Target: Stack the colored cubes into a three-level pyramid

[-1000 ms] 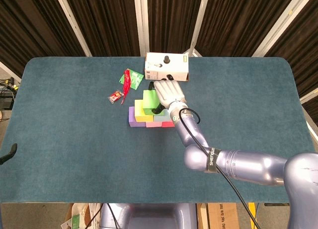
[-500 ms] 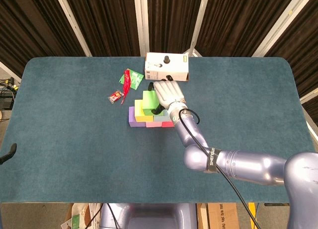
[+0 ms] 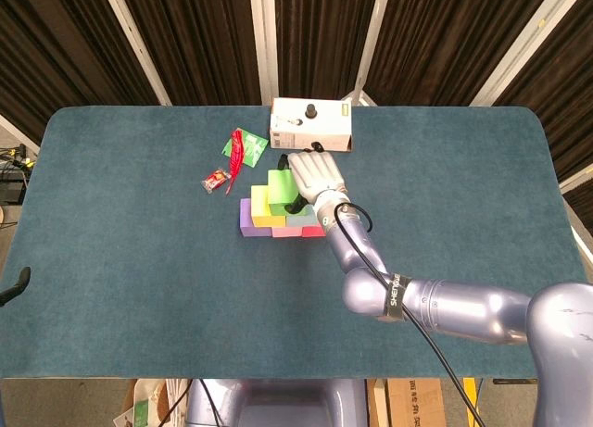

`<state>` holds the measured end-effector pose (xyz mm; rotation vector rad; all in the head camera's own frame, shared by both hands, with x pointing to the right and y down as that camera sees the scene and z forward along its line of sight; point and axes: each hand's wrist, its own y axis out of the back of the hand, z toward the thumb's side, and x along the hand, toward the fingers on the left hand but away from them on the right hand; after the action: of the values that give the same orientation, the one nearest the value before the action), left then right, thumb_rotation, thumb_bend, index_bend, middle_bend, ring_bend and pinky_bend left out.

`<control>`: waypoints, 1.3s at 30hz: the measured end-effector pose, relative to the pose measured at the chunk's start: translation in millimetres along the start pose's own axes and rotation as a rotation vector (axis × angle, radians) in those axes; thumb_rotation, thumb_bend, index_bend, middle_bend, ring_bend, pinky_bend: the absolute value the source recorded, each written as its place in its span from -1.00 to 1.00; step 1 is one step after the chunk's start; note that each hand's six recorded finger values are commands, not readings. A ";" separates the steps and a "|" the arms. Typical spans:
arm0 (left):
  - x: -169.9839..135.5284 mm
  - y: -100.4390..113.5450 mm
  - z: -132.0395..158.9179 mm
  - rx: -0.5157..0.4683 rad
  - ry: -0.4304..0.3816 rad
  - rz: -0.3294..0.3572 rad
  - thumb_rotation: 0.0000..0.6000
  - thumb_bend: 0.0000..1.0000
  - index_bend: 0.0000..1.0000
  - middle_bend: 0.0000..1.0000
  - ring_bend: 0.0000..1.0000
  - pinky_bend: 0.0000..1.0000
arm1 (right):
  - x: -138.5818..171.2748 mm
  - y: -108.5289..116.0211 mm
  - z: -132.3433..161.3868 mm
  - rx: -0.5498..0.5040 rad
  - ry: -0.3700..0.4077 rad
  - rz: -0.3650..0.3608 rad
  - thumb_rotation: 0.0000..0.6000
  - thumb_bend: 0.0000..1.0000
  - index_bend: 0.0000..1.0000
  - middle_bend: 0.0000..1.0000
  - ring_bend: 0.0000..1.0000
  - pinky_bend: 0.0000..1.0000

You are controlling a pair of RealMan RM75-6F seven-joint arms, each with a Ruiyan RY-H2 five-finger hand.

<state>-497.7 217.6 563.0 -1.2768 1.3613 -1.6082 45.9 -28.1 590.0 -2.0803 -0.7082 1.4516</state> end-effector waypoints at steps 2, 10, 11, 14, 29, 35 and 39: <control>0.1 -0.1 0.0 0.000 0.001 0.000 1.00 -0.28 -0.77 -0.98 -1.00 -1.00 | -0.4 0.5 0.0 -0.003 0.000 -0.003 1.00 -0.48 -0.19 -0.35 -0.60 -1.00; 0.3 -0.4 0.1 0.000 0.002 0.002 1.00 -0.28 -0.77 -0.98 -1.00 -1.00 | 0.0 1.3 0.0 -0.010 0.004 -0.009 1.00 -0.48 -0.32 -0.41 -0.65 -1.00; 0.2 -0.3 0.1 0.000 0.002 0.002 1.00 -0.28 -0.77 -0.98 -1.00 -1.00 | 0.0 1.3 -0.1 -0.011 0.003 -0.009 1.00 -0.48 -0.32 -0.42 -0.65 -1.00; 0.2 -0.2 0.2 0.000 0.003 0.003 1.00 -0.28 -0.77 -0.98 -1.00 -1.00 | 0.4 1.6 -0.3 -0.013 0.004 -0.008 1.00 -0.48 -0.35 -0.46 -0.68 -1.00; 0.8 -0.1 -0.6 0.002 0.011 0.007 1.00 -0.28 -0.77 -0.99 -1.00 -1.00 | 3.6 0.7 0.3 -0.001 0.014 0.004 1.00 -0.48 -0.58 -0.67 -0.83 -1.00; 0.7 0.6 -0.7 0.002 0.011 0.012 1.00 -0.28 -0.77 -0.99 -1.00 -1.00 | 5.0 -0.8 -1.6 0.013 0.013 0.019 1.00 -0.48 -0.94 -0.88 -0.99 -1.00; 1.7 1.0 -1.4 0.000 0.011 0.016 1.00 -0.28 -0.77 -1.00 -1.00 -1.00 | 9.6 1.1 -2.8 0.021 0.017 0.025 1.00 -0.48 -1.00 -0.95 -1.00 -1.00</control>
<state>-499.6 216.2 562.5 -1.2556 1.3756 -1.6065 51.5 -22.8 583.5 -2.0900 -0.6598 1.4469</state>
